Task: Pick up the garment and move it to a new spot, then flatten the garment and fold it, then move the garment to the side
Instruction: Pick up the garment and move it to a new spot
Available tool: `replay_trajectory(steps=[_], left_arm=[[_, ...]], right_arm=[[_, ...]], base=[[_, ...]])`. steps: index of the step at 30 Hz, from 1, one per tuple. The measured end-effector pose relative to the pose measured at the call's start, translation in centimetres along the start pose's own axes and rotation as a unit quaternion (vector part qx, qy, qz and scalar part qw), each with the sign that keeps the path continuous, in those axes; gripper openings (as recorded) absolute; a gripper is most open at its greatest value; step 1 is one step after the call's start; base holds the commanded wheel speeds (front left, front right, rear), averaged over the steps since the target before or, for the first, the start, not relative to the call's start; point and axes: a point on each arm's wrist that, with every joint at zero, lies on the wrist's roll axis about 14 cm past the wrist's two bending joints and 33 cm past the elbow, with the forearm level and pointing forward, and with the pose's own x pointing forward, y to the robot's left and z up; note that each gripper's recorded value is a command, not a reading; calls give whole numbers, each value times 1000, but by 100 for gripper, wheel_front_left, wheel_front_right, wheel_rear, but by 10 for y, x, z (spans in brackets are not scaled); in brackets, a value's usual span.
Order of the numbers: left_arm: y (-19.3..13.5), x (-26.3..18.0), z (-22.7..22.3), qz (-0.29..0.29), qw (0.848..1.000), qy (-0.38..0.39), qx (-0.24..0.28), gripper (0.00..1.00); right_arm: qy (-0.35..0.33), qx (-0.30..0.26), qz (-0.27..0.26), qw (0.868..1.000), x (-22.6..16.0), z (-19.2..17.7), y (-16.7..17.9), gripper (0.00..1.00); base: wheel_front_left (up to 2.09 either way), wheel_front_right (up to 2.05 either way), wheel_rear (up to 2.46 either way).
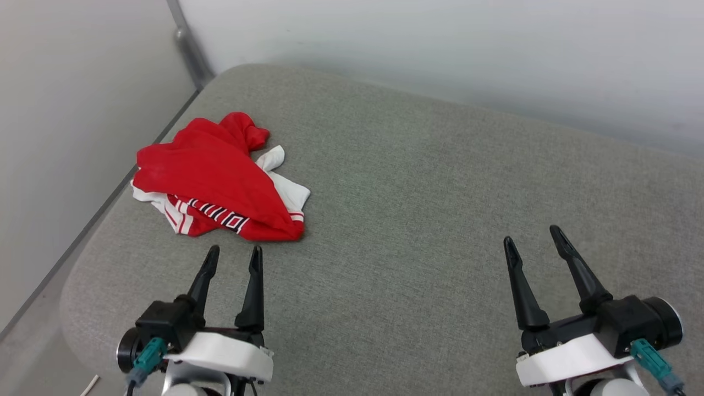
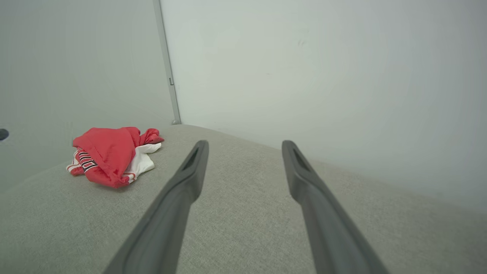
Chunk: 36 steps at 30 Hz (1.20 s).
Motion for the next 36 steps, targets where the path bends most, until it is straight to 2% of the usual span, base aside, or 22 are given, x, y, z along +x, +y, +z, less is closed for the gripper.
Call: replay_trajectory(steps=[5,10,12,15,19,24,26,31,36], left_arm=[[-5,34,-18,-28,999,28,14,100],[6,82,-43,-52,992,108,48,100],[9,104,-48,-61,986,146,60,100],[9,126,-62,-80,968,225,71,100],[19,142,-83,-82,932,345,69,100],[32,138,-111,-76,864,494,62,100],[30,137,-119,-79,843,529,48,100],[26,135,-134,-77,805,587,45,100],[28,126,-152,-61,777,626,44,100]], right_arm=[[-1,-5,-13,1000,6,-5,-14,100],[-2,-5,-30,1000,11,-12,-31,100],[-1,-4,-37,999,12,-16,-37,100],[2,-1,-46,999,13,-22,-46,100],[15,2,-59,998,10,-36,-58,100],[31,7,-73,997,8,-52,-70,100],[36,8,-78,996,7,-58,-74,100],[49,11,-87,995,5,-70,-83,100],[57,12,-95,994,2,-78,-89,100]], base=[[0,0,0],[0,0,0],[0,0,0],[0,0,0],[0,0,0],[0,0,0],[0,0,0],[0,0,0],[0,0,0]])
